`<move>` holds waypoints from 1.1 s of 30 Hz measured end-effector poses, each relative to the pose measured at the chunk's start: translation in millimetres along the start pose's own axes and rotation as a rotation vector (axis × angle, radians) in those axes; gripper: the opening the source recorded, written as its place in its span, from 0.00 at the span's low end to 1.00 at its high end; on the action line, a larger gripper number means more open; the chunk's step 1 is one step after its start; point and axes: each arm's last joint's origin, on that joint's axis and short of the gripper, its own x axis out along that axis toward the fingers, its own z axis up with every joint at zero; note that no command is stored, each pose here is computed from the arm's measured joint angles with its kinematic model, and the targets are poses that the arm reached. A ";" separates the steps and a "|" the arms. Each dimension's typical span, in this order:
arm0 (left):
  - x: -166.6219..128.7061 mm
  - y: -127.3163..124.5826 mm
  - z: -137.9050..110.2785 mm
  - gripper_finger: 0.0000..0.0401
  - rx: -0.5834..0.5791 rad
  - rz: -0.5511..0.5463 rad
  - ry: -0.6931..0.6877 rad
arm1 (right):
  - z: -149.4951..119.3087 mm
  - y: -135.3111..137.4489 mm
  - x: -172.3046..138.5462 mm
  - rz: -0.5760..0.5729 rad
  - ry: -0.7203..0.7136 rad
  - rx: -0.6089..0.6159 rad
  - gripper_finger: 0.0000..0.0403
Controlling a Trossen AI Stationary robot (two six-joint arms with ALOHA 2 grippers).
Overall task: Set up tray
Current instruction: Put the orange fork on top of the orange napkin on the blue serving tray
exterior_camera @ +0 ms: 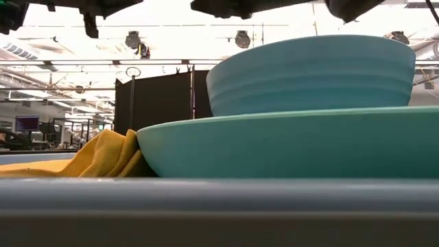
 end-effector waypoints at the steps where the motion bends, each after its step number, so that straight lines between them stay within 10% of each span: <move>1: -1.4 -1.5 0.1 0.02 -0.026 -0.010 0.002 | 0.1 3.2 -4.7 -0.021 0.024 -0.034 0.18; 18: -10.1 -30.1 -33.5 0.02 -0.242 -0.068 0.020 | 4.6 21.5 -96.9 -0.187 0.062 -0.126 0.18; 28: -16.5 -35.5 -37.4 0.02 -0.255 -0.081 0.047 | 7.6 -36.4 -157.5 -0.119 0.011 0.177 0.18; 33: -19.6 -37.7 -37.0 0.02 -0.259 -0.097 0.052 | -12.7 -70.1 -180.7 0.150 -0.138 0.416 0.18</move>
